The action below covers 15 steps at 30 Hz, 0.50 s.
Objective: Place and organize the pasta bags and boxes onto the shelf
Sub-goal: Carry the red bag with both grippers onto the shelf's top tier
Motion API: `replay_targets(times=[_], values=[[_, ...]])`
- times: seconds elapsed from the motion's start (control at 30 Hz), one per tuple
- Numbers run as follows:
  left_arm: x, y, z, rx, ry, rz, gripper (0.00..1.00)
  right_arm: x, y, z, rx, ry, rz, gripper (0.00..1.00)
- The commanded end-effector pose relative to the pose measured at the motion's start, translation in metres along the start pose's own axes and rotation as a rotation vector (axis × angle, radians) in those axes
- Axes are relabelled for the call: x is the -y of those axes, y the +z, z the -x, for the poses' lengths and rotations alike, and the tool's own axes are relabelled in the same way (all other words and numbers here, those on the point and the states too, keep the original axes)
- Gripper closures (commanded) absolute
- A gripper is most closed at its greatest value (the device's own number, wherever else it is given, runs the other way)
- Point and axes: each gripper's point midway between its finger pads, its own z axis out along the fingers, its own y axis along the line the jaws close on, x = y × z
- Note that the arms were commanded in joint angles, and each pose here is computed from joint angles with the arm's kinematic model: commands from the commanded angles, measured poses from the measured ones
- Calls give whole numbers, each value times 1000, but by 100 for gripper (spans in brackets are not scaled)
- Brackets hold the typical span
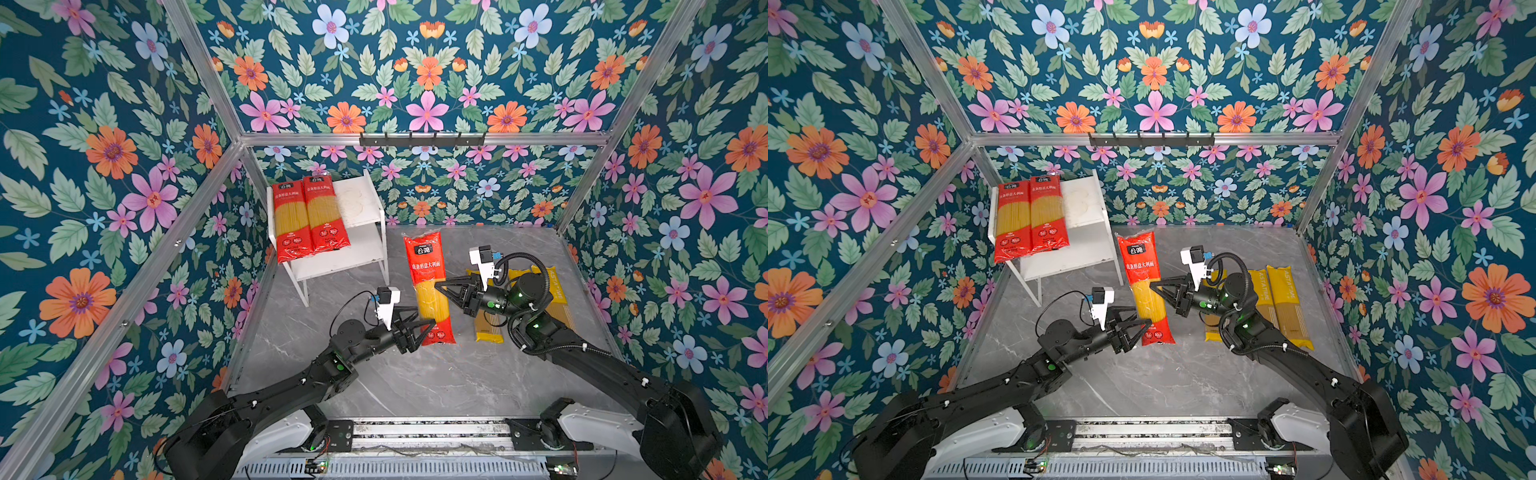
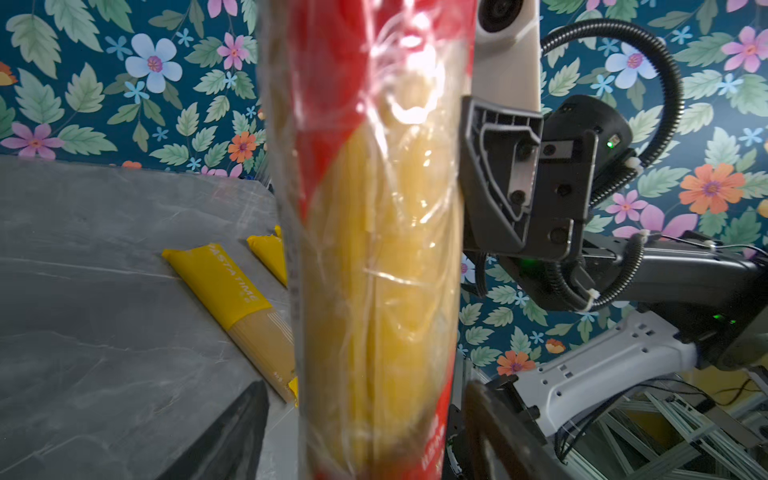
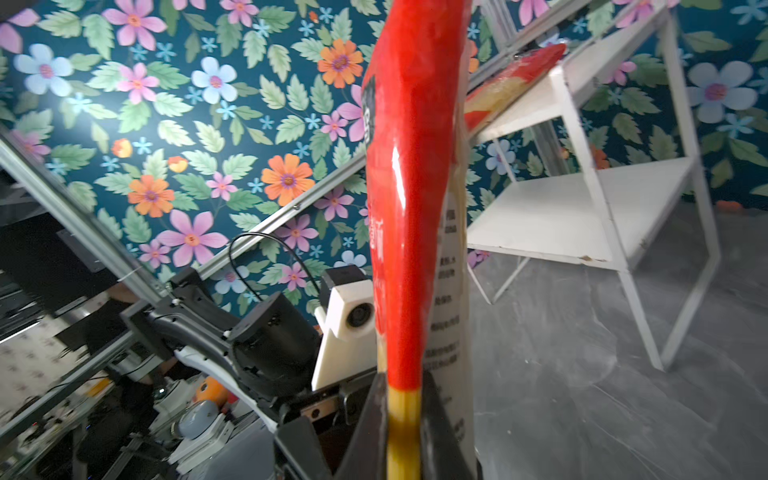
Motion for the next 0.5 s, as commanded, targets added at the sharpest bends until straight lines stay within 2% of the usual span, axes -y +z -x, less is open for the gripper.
replay_targets(times=[0.0, 0.27, 0.4, 0.47], values=[[24, -2, 16, 39, 62, -95, 27, -49, -1, 32, 81, -100, 197, 100], [42, -2, 25, 31, 90, -163, 42, -56, 6, 35, 55, -66, 267, 100], [39, -3, 27, 37, 89, -137, 58, -47, 12, 38, 59, -26, 239, 100], [36, -2, 30, 44, 84, -112, 64, -37, 14, 35, 58, -8, 202, 94]])
